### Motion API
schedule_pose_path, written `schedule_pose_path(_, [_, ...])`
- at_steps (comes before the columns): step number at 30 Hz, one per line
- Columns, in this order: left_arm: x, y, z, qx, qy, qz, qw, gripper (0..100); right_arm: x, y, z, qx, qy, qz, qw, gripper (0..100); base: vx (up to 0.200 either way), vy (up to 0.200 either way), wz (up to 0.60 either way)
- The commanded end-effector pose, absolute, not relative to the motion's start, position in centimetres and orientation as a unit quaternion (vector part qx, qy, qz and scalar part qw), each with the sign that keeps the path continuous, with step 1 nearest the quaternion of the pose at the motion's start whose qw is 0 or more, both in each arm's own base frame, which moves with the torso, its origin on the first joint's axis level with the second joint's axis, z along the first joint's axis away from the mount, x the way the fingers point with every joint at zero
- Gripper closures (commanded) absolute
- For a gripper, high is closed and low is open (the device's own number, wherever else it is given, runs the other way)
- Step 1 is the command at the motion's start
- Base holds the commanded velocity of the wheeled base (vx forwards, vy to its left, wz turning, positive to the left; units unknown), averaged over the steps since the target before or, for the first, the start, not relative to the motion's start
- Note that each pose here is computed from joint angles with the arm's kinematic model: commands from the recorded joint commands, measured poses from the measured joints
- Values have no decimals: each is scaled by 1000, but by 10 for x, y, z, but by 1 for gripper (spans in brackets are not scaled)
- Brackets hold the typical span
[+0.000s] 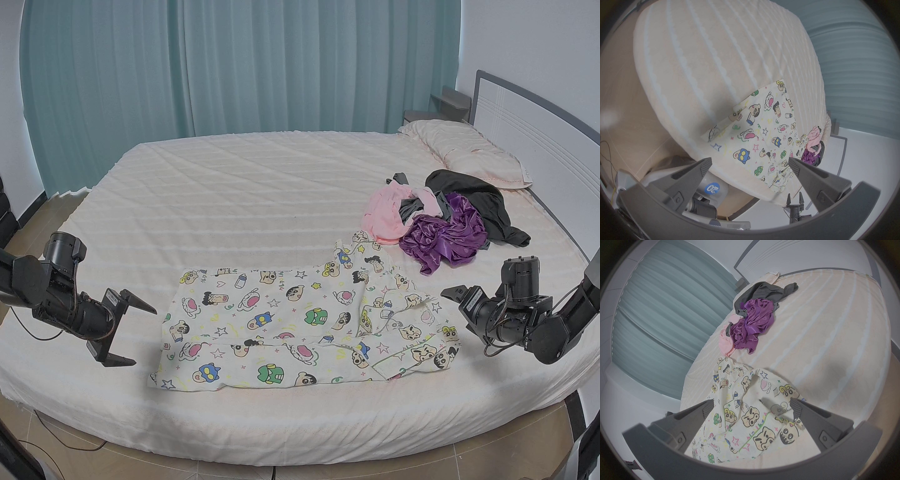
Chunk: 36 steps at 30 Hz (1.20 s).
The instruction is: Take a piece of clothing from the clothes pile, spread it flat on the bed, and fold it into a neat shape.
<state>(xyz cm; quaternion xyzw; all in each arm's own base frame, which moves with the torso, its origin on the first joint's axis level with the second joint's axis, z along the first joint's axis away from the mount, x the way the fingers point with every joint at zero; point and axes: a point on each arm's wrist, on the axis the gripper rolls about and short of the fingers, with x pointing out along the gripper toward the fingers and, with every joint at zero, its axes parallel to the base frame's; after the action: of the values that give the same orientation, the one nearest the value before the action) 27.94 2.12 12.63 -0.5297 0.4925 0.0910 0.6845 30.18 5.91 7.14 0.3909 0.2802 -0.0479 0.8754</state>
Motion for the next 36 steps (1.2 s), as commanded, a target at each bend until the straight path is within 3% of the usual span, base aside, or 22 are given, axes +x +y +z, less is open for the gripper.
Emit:
schedule_pose_path(1, [265,20,128,-541,489,86,679,0,290,60,81,394,273,-40,877,0,0,0,0])
schedule_pose_path(9, [269,26,123,-570,492,41,657,0,285,67,86,393,275,-25,877,0,0,0,0])
schedule_pose_path(27, [265,27,124,-577,496,22,649,0,280,71,77,386,295,-25,874,0,200,0,0])
schedule_pose_path(36, [267,26,123,-581,500,10,642,0,280,72,75,384,300,-25,873,0,0,0,0])
